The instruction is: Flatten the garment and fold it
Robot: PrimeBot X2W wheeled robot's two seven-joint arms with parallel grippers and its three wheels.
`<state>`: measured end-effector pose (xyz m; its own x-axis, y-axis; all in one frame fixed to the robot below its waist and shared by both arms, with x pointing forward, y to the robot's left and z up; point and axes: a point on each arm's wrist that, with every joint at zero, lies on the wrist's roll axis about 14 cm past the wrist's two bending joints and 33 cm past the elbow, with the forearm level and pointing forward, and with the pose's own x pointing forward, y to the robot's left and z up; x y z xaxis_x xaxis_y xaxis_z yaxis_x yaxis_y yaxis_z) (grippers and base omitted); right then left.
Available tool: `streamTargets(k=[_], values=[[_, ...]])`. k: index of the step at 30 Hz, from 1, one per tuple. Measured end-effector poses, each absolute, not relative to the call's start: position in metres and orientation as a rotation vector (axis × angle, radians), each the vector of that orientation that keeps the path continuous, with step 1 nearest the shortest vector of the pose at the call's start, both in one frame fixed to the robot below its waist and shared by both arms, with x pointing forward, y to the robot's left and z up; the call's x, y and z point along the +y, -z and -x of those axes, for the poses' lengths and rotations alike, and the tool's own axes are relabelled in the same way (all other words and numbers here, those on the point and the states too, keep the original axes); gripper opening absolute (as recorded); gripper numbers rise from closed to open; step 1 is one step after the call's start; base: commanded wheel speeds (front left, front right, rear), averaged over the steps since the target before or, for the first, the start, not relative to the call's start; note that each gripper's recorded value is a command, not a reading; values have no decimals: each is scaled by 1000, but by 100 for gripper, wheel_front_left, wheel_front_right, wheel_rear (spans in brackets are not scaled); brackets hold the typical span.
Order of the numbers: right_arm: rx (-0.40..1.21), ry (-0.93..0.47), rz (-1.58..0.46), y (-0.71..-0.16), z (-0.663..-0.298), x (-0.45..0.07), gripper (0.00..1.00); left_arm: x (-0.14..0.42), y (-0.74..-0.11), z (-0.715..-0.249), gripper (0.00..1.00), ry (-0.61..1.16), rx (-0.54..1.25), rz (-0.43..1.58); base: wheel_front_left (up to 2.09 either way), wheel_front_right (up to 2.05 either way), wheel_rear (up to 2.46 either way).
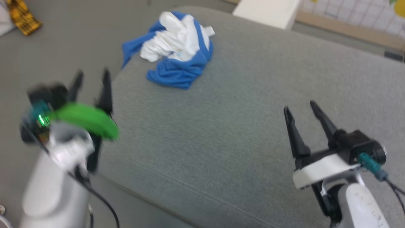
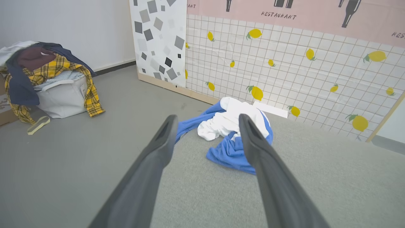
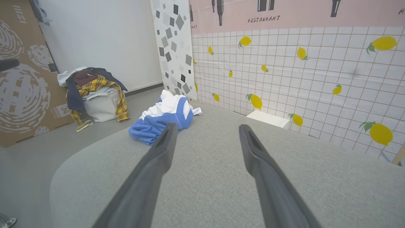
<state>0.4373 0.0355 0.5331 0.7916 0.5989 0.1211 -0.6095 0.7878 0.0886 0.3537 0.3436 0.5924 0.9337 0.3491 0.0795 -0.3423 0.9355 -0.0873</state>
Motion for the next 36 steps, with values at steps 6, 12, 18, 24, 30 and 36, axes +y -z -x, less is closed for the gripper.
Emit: streamTargets(k=[6,12,18,24,30,36], values=[[-98,-592,-147,-526,-466,19,100,352,-628,-431,100,-267,-33,44,0,0,0],[-83,-525,-174,-506,-488,-5,100,350,-618,-503,100,-204,137,50,0,0,0],[-50,-433,-202,-478,-498,-40,100,344,-589,-559,100,-178,300,93,0,0,0],[29,-316,-200,-436,-500,-85,100,323,-498,-596,100,-186,579,158,0,0,0],[94,-242,-193,-407,-496,-113,100,310,-397,-576,100,-248,923,209,0,0,0],[132,-196,-174,-391,-493,-132,100,302,-363,-566,100,-279,1049,221,0,0,0]])
